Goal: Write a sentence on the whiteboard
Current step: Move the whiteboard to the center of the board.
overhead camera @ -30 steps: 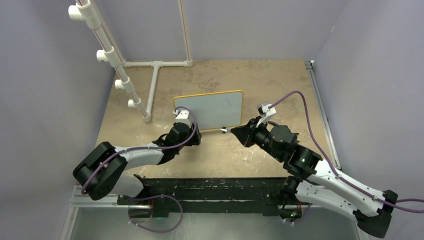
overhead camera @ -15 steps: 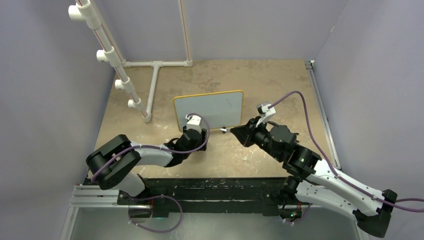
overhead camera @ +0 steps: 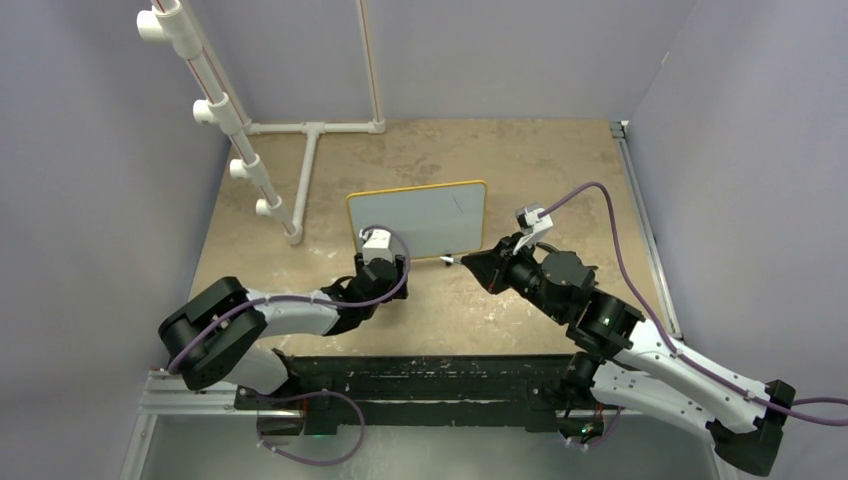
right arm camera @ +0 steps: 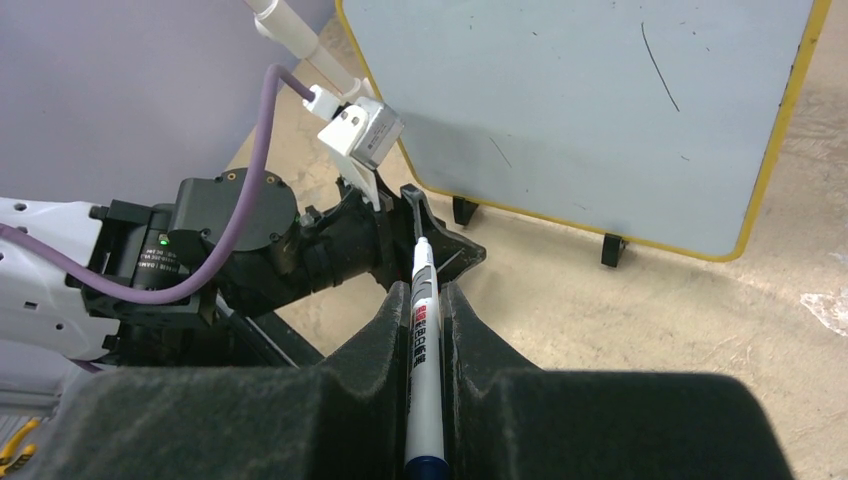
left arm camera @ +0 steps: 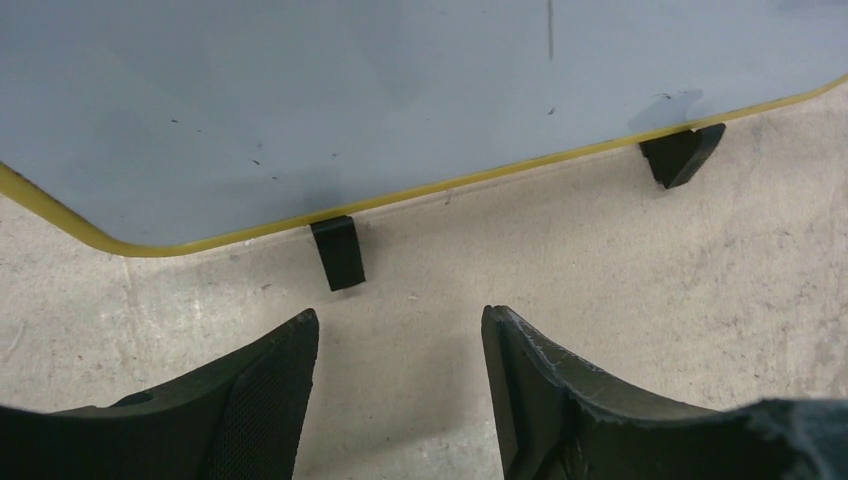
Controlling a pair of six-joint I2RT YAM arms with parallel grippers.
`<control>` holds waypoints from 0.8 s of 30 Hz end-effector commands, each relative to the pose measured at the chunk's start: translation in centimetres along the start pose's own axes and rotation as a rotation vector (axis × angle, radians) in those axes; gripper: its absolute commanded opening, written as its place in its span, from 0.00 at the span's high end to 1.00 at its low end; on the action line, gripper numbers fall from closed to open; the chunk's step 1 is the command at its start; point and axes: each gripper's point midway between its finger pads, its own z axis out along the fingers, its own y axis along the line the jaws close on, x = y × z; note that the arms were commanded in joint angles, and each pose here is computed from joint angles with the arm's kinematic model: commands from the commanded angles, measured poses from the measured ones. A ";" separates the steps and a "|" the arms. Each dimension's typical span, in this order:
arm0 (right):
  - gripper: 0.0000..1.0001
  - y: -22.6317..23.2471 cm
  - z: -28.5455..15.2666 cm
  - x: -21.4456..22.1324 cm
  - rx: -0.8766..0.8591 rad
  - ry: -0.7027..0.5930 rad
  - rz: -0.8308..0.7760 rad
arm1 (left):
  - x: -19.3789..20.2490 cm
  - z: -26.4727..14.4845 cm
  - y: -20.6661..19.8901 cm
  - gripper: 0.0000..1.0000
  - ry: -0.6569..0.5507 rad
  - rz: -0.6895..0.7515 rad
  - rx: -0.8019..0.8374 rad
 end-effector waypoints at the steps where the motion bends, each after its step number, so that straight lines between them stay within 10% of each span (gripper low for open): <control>1: 1.00 0.3 0.1 -0.8 -0.011 -0.039 0.016 | -0.7 0.6 1.1 0.39 -0.025 -0.017 -0.044; 24: 1.00 0.1 0.1 -1.0 0.001 -0.045 0.018 | -0.7 2.5 -4.2 0.42 -0.040 0.015 0.112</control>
